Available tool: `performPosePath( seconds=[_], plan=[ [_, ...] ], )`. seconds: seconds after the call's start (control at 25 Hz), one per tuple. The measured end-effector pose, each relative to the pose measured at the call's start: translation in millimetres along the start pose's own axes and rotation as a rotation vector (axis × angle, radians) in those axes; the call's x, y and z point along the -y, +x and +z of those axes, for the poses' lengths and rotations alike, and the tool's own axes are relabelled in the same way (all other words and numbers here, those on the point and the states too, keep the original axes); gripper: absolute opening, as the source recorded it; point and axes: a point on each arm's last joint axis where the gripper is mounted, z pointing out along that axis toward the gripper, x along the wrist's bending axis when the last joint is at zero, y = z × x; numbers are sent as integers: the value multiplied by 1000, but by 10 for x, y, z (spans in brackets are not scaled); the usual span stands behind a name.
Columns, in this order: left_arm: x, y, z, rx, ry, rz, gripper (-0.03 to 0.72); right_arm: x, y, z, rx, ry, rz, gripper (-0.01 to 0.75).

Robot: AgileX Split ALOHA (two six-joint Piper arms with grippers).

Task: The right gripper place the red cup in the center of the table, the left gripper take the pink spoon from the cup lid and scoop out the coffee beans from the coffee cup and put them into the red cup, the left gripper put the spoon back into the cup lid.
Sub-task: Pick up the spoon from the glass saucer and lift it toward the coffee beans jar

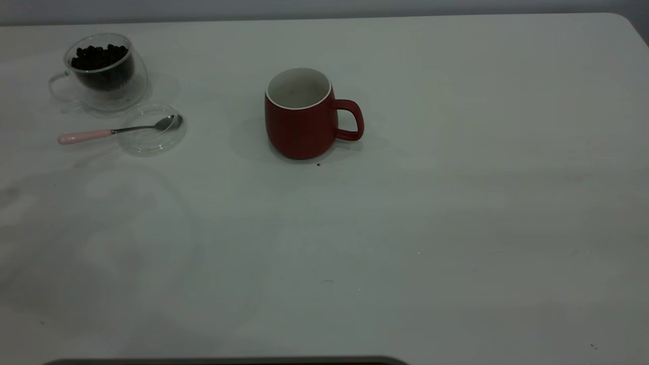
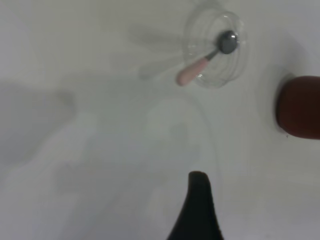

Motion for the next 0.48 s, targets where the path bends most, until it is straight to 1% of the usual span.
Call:
performPosePath(
  seconds=[0.12,0.24,0.32,0.48],
  plan=[
    [33,261,194,39,2,-27,696,0,0,0,0,0,0,591],
    [36,444,378,61,15,-17,696,0,0,0,0,0,0,591],
    [-7,544,472,75,21,-14,696,0,0,0,0,0,0,591],
    [-62,716,672,142,52,-31,696,0,0,0,0,0,0,591]
  ],
)
